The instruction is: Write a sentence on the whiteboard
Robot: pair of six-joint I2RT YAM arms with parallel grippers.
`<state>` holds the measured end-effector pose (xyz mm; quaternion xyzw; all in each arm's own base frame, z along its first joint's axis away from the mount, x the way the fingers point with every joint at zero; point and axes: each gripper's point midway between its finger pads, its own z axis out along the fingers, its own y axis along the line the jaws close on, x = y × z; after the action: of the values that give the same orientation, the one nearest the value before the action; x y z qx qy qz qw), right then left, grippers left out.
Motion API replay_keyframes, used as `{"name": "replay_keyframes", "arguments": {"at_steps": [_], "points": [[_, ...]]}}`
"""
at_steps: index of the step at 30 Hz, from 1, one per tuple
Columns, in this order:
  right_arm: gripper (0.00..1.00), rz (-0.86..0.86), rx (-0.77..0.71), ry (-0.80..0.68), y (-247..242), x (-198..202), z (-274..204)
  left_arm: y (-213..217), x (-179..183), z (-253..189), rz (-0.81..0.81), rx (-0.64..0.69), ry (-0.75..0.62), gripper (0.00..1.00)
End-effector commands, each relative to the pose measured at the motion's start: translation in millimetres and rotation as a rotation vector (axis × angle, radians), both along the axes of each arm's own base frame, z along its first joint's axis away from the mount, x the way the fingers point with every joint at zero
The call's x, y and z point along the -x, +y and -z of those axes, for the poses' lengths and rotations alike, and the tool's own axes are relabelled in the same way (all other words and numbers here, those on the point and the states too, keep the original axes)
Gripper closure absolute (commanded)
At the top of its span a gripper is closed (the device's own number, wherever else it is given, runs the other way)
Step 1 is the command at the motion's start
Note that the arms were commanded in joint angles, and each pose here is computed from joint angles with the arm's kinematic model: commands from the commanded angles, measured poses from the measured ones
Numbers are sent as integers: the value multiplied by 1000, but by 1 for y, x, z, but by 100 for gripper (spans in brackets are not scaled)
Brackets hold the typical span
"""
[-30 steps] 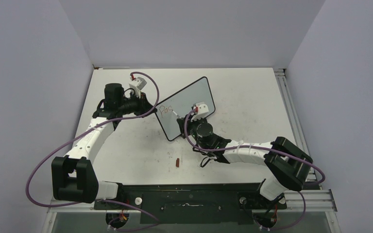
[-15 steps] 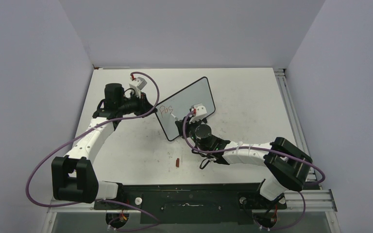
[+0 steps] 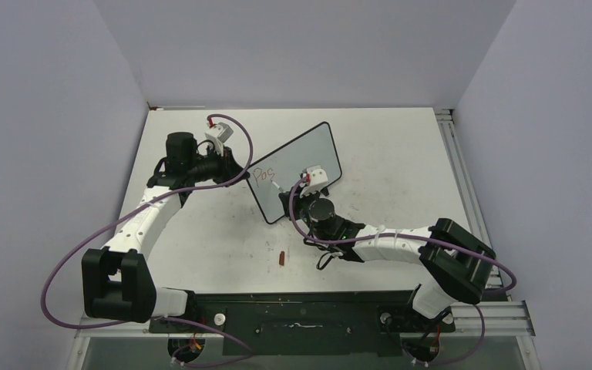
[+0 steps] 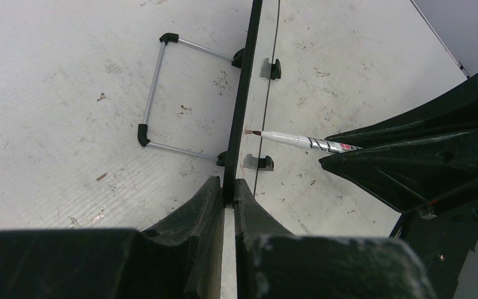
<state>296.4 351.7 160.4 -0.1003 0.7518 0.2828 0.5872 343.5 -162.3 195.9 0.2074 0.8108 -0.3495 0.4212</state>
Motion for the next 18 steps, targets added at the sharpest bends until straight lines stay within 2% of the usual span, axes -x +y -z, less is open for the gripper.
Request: {"name": "replay_keyframes", "arguments": {"at_steps": [1, 10, 18], "points": [[95, 23, -21, -39, -4, -2, -23, -1, -4, -25, 17, -1, -83, 100], [95, 41, -9, -70, -21, 3, -51, -1, -4, -25, 14, -3, -84, 100], [95, 68, -13, -81, -43, -11, -63, 0, -4, -25, 13, -5, -82, 100]]}}
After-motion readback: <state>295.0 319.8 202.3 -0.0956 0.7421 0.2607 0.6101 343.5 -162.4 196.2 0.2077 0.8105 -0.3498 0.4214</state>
